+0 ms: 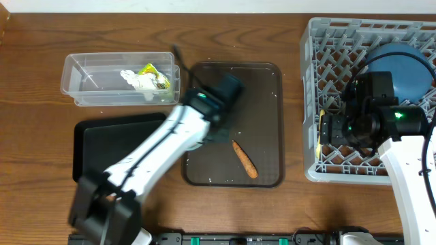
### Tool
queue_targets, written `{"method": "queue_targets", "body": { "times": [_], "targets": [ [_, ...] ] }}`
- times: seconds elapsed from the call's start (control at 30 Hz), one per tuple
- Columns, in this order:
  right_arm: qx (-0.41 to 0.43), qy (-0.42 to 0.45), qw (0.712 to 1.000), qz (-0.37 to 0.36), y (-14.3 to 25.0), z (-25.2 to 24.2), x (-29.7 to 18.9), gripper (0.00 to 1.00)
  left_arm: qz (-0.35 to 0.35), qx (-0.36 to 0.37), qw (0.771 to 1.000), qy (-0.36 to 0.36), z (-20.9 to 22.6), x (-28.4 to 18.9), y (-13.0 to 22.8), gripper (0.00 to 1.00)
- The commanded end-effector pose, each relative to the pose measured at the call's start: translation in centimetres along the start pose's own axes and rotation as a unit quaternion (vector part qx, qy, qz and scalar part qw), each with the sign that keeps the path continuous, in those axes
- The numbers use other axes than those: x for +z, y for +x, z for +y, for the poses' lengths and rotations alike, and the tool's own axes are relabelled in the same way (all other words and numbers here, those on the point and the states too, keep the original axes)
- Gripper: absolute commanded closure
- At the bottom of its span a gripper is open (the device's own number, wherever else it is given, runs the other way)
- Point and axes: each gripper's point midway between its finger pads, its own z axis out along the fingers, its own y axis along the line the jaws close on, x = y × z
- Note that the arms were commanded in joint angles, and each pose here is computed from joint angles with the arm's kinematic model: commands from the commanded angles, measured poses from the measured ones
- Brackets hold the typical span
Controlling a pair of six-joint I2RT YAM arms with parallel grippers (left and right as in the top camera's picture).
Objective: Sort waste into correct bins and load items into the dishwasher rack
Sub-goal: 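Carry the bowl left and tip the rice onto the black tray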
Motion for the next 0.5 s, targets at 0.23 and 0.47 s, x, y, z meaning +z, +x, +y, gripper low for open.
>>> {"method": "queue_targets", "body": {
  "times": [0.23, 0.47],
  "targets": [
    [0.004, -0.001, 1.000, -0.006, -0.4, -0.2, -0.3, 0.12, 0.015, -0.135, 0.981, 0.140, 7.1, -2.8, -1.7, 0.94],
    [0.002, -0.001, 1.000, -0.004, -0.3, -0.2, -0.3, 0.13, 0.025, -0.189, 0.950, 0.247, 10.6, -2.2, -1.2, 0.94]
  ]
}}
